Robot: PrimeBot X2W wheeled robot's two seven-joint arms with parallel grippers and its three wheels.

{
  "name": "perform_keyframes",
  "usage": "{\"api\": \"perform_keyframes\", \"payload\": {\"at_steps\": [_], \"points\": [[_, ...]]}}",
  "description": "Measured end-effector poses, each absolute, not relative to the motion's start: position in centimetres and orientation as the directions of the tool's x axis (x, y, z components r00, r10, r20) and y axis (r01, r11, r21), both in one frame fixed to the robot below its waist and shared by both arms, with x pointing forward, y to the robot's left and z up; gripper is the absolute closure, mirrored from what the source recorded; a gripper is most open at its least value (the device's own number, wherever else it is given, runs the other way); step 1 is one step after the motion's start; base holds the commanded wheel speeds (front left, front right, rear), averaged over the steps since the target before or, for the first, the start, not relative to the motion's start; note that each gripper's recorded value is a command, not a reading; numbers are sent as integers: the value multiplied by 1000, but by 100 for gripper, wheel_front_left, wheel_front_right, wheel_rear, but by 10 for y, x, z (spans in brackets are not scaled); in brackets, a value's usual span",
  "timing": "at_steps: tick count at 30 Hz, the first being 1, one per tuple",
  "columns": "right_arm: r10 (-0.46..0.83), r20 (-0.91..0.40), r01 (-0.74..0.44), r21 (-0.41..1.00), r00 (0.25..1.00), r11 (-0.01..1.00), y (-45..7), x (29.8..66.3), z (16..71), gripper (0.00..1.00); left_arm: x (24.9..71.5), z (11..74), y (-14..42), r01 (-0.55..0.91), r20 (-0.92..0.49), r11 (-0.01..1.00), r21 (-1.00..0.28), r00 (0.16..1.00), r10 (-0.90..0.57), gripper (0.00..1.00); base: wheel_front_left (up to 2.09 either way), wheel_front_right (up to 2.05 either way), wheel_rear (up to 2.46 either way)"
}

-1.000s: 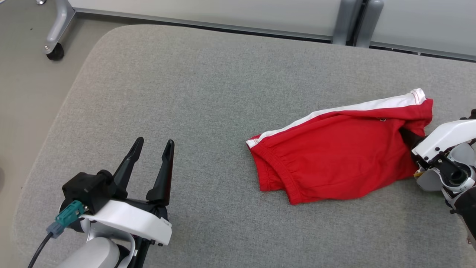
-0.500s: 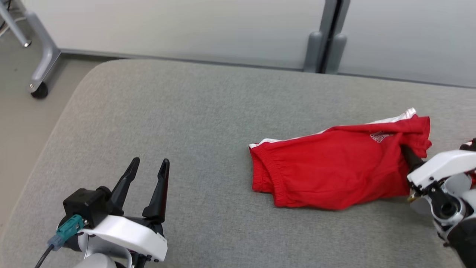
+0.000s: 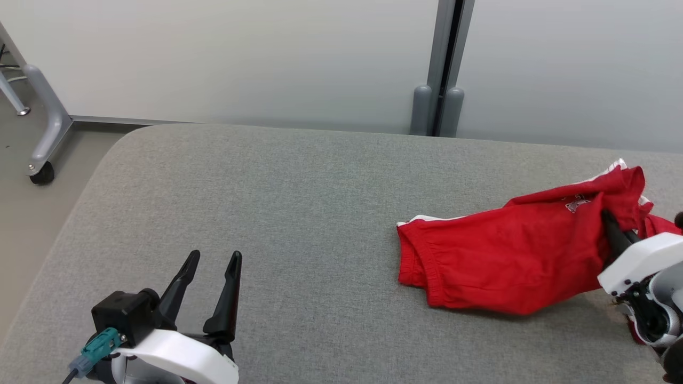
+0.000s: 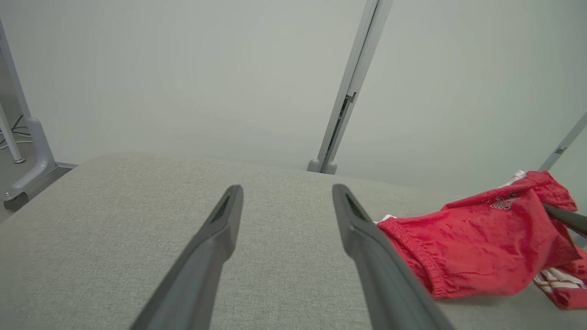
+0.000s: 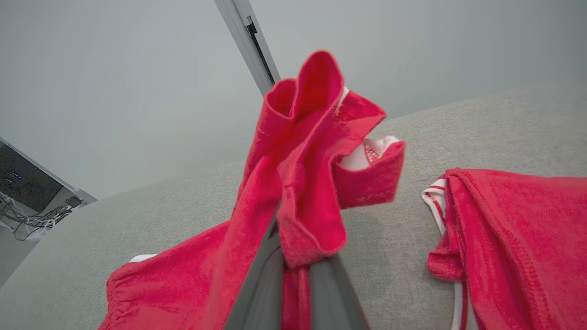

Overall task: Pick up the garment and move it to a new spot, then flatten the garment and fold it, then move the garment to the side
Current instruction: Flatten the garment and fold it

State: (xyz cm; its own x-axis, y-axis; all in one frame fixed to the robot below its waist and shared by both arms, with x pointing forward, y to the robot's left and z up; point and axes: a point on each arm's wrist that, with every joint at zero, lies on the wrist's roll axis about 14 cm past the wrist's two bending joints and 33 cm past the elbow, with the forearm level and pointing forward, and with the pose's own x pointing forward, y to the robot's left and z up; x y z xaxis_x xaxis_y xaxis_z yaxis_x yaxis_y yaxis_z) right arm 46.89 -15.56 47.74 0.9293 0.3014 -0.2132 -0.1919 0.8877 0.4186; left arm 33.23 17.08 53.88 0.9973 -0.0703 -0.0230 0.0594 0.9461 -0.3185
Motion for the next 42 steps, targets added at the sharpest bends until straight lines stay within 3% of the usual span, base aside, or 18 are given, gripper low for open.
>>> {"api": "perform_keyframes", "payload": {"at_steps": [5,13,23,25,26,32,42], "points": [[406,-191,-321,358,894,877,-110,475,491,100,323,536,180,25,-32,944,-329,999,-38,0,0,0,0],[572,-333,-505,270,749,820,-24,457,465,100,309,534,197,-37,-38,941,-336,999,26,0,0,0,0],[634,-454,-591,253,626,766,22,433,431,100,305,526,208,-90,-62,935,-343,995,73,0,0,0,0],[636,-457,-596,251,622,763,24,431,429,62,307,524,207,-90,-68,934,-345,995,71,0,0,0,0],[637,-457,-597,251,620,762,26,430,428,0,308,524,206,-88,-69,934,-347,995,68,0,0,0,0],[666,-409,-610,278,624,742,37,422,438,0,317,523,199,-60,-68,937,-345,997,38,0,0,0,0],[609,-90,-563,296,788,772,-18,439,522,0,322,535,185,3,-32,942,-336,999,-15,0,0,0,0]]}}
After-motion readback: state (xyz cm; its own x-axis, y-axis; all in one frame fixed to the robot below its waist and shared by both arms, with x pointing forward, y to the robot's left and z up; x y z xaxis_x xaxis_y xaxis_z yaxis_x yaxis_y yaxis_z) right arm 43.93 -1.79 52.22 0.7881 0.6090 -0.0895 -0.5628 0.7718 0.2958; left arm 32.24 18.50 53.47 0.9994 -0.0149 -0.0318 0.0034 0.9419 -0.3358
